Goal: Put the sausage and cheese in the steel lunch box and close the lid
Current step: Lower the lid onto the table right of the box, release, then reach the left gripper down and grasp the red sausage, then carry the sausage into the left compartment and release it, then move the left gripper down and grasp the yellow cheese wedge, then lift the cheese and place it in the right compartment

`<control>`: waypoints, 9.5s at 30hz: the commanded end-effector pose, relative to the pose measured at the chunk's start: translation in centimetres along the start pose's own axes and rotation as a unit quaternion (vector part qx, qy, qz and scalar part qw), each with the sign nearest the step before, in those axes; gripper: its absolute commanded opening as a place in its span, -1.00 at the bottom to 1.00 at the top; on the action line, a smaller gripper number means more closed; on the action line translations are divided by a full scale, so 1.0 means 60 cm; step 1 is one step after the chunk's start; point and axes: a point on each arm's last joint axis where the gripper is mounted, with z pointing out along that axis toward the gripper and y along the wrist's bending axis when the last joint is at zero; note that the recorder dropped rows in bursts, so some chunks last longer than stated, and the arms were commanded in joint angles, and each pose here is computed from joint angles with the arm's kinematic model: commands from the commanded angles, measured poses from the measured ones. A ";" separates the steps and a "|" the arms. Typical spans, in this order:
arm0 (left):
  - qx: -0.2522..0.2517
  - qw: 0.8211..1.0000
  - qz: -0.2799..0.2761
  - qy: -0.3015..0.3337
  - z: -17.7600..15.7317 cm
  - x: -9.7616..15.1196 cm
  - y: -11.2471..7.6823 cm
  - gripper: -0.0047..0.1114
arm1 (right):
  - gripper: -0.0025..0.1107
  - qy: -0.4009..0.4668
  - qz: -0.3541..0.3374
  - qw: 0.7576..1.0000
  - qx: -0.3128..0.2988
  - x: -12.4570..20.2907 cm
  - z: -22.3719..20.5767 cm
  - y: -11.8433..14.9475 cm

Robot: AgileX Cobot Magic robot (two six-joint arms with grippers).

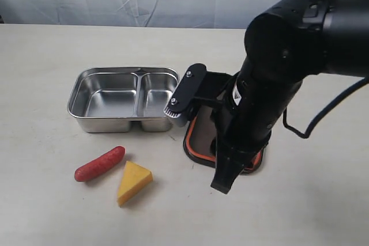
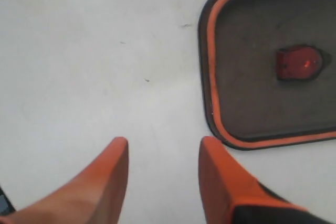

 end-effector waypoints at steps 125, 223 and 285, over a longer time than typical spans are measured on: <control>0.185 0.839 0.190 0.474 0.479 -0.009 -0.176 -0.78 | -0.22 -0.057 0.021 0.998 0.029 0.018 -0.058 0.008; 0.187 0.649 0.055 0.735 0.288 0.172 -0.309 -0.15 | -0.22 -0.006 0.052 0.998 0.016 0.033 -0.057 0.012; 0.227 0.758 0.188 0.582 0.367 -0.012 -0.322 -0.92 | -0.22 -0.006 0.049 0.999 0.022 0.033 -0.057 0.010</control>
